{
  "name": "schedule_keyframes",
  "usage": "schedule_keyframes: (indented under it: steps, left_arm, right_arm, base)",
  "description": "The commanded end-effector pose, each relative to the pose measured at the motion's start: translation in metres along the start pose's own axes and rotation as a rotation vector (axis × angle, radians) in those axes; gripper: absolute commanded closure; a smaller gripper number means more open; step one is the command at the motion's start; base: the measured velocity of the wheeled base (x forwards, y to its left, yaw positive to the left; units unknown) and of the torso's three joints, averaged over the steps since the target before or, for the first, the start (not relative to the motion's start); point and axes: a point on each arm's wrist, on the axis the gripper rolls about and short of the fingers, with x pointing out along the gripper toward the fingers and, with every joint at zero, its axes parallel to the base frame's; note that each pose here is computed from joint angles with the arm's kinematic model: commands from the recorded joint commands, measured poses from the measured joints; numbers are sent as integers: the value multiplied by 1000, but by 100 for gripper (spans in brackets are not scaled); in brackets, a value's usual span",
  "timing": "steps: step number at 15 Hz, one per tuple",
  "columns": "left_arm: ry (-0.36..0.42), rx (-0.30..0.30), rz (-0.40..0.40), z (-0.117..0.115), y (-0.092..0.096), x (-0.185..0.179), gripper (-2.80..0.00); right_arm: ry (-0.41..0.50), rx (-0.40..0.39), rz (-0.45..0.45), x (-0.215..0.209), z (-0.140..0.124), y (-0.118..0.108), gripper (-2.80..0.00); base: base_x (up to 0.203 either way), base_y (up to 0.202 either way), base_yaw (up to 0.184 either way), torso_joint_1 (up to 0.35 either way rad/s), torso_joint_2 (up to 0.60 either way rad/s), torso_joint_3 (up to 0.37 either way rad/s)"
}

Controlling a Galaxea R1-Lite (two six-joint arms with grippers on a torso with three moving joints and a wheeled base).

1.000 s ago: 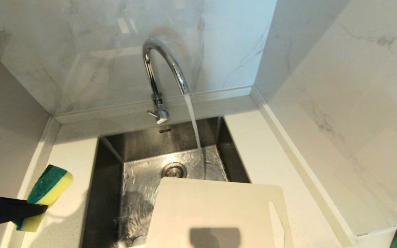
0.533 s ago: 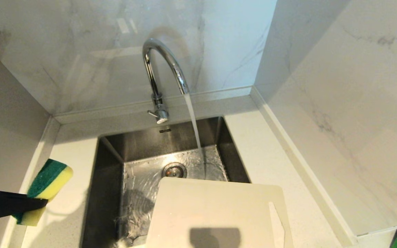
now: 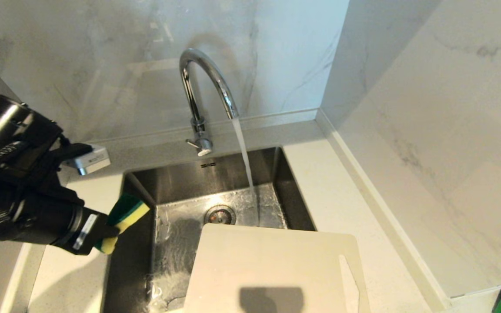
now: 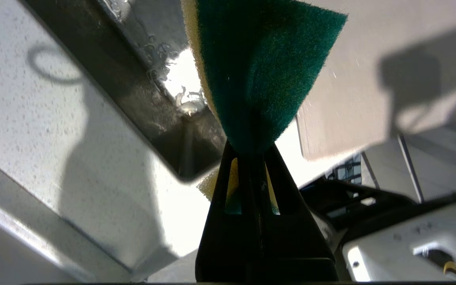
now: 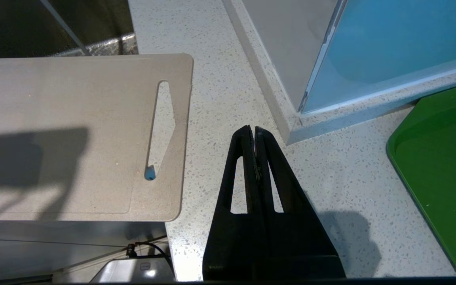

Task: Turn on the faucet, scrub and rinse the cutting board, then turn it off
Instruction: Put down the cleaning cloth

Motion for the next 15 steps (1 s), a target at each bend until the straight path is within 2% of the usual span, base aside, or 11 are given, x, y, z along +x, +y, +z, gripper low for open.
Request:
schedule_keyframes:
  steps: [1, 4, 7, 10, 12, 15]
  left_arm:
    - [112, -55, 57, 24, 12, 52, 0]
    - [168, -218, 130, 34, 64, 73, 0]
    - [215, -394, 187, 28, 122, 92, 0]
    - [224, -509, 243, 24, 169, 104, 0]
    - [251, -553, 263, 16, 186, 112, 0]
    - [262, -574, 259, 11, 195, 120, 0]
  right_arm:
    - [0, 0, 0, 0, 0, 0, 0]
    - [0, 0, 0, 0, 0, 0, 0]
    - [0, 0, 0, 0, 0, 0, 0]
    - [0, 0, 0, 0, 0, 0, 0]
    - [0, 0, 0, 0, 0, 0, 0]
    - [0, 0, 0, 0, 0, 0, 0]
  base:
    - [0, 0, 0, 0, 0, 0]
    - [0, 0, 0, 0, 0, 0]
    - [0, 0, 0, 0, 0, 0]
    - [0, 0, 0, 0, 0, 0]
    - [0, 0, 0, 0, 0, 0]
    - [0, 0, 0, 0, 0, 0]
